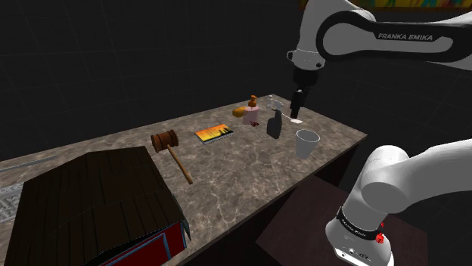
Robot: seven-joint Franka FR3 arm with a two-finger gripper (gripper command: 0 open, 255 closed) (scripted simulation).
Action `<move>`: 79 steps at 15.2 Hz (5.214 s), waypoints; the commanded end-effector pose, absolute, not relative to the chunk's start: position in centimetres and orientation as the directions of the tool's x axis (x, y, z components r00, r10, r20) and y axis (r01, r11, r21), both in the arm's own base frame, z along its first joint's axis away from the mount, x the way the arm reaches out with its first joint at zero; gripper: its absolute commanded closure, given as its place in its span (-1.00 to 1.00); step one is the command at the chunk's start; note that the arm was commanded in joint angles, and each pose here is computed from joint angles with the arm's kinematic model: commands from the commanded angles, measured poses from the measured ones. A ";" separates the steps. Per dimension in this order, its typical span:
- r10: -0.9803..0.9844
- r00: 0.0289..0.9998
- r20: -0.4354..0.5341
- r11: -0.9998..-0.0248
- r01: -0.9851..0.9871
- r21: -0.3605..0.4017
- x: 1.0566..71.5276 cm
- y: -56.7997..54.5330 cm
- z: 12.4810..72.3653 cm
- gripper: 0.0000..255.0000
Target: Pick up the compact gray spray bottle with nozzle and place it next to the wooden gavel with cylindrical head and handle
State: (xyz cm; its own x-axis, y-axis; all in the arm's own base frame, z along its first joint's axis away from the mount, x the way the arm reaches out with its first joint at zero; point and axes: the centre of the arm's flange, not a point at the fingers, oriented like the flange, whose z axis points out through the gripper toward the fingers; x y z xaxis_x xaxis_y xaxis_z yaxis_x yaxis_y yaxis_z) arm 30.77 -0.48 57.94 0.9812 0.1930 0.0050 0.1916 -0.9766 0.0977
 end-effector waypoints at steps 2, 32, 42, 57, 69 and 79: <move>0.183 0.983 0.006 -0.979 0.181 0.095 31.6 -1.5 57.6 -1.00; -0.130 0.991 0.036 -0.991 -0.131 0.013 52.9 -34.0 46.8 -1.00; -0.141 0.989 0.037 -0.990 -0.141 0.010 53.5 -35.2 42.4 -1.00; -0.141 0.989 0.037 -0.990 -0.141 0.010 53.5 -35.2 42.4 1.00; -0.141 0.989 0.037 -0.990 -0.141 0.010 53.5 -35.2 47.7 1.00; -0.141 0.989 0.037 -0.990 -0.141 0.010 53.5 -35.2 53.0 1.00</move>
State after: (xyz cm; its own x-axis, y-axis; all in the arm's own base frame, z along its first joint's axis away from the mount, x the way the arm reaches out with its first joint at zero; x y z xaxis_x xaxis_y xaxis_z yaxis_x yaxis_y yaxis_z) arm 53.62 -35.13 52.47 0.9894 -0.1407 0.0369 -0.1412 -0.9899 0.0104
